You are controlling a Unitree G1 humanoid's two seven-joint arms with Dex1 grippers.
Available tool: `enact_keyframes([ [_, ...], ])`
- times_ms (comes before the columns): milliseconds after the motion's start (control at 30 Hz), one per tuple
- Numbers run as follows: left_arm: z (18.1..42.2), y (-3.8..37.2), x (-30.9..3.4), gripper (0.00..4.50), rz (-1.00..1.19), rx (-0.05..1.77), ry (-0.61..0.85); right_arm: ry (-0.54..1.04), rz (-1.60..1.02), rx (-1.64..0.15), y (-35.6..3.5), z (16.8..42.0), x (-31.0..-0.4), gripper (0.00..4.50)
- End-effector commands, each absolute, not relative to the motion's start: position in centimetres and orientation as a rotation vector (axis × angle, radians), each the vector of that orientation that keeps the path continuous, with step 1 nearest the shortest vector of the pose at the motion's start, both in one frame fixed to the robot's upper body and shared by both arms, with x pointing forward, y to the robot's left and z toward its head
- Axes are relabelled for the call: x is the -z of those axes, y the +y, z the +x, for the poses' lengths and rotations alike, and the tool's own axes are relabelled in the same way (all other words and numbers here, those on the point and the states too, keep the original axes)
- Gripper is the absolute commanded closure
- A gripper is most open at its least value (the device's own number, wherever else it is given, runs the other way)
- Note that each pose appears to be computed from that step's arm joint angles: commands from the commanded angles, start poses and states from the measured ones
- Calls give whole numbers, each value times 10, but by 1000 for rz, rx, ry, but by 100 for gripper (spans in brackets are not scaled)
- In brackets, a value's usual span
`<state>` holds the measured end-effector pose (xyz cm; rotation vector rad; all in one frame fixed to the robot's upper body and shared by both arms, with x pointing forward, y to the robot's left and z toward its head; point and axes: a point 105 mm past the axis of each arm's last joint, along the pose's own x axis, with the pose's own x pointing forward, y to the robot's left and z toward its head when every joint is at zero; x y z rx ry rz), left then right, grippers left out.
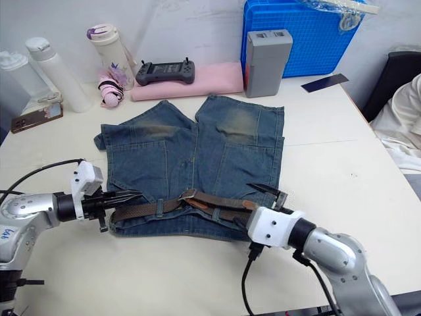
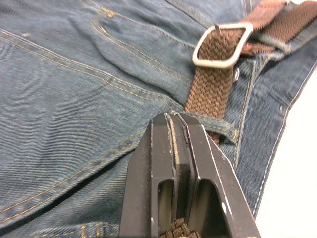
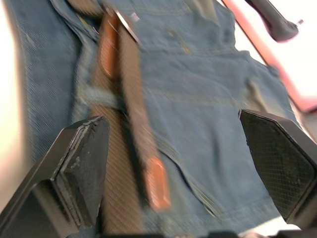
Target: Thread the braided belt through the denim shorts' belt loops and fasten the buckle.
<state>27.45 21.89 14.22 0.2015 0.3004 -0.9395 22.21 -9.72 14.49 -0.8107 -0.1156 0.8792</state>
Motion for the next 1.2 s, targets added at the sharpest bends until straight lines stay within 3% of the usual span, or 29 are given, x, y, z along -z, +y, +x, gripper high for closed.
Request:
enact_keyframes([
  [33, 268, 225, -156, 450, 209, 930, 282, -190, -870, -801, -88, 218, -145, 3],
  [367, 261, 228, -162, 450, 197, 911, 310, -217, -947, -735, -67, 215, -116, 3],
  [600, 255, 221, -157, 450, 248, 935, 316, -124, -1008, -626, -84, 231, -100, 3],
  [700, 252, 215, -151, 450, 291, 947, 306, -93, -1020, -580, -95, 239, -97, 87],
  [933, 260, 200, -146, 450, 334, 971, 220, -59, -1089, -554, -116, 247, -87, 435],
  [1133, 257, 204, -139, 450, 411, 918, 141, -50, -1128, -586, -109, 258, -73, 443],
  [1200, 255, 214, -135, 383, 431, 878, 139, -29, -1151, -605, -105, 266, -63, 450],
])
